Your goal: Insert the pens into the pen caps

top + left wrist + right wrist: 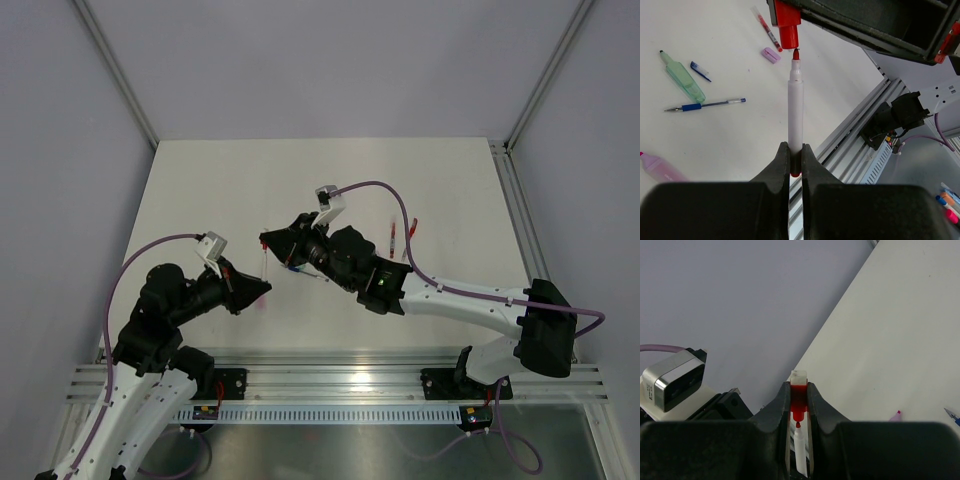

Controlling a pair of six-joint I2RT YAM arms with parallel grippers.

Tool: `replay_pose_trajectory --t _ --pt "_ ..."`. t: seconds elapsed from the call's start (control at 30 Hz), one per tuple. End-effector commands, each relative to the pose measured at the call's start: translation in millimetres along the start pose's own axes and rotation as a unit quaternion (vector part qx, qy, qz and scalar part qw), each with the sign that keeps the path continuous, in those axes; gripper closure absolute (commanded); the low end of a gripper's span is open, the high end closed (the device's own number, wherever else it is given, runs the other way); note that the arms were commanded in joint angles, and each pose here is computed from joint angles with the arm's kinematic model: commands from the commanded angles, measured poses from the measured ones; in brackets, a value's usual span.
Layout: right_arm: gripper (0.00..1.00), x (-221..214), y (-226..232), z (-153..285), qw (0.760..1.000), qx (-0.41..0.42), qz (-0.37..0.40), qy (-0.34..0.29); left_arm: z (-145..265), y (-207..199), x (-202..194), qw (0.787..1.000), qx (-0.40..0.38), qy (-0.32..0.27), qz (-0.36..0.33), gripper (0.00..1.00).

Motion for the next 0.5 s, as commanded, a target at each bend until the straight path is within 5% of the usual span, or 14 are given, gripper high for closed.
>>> replay_pose_trajectory --t 0.0,0.47 --pt "1.0 0.4 10.5 -1.0 1.0 0.014 -0.005 -0.001 0.4 -3.7 9.6 1.0 -0.011 -0.024 -0.009 1.0" --pt "1.0 -13.9 -7.9 7.9 1.0 0.013 -0.025 0.009 2.5 -0.3 11.8 0.999 0.007 -0.031 -0.009 1.0"
Point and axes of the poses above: each gripper's point midway between its finger pads, its own z axis back along the fingers, its own y axis along the line the jaws close on, x = y × z, the point moved 3 cm from there along z, back along the fingers, and after that the axes turned 15 degrees about -z, right-handed, at the moved point
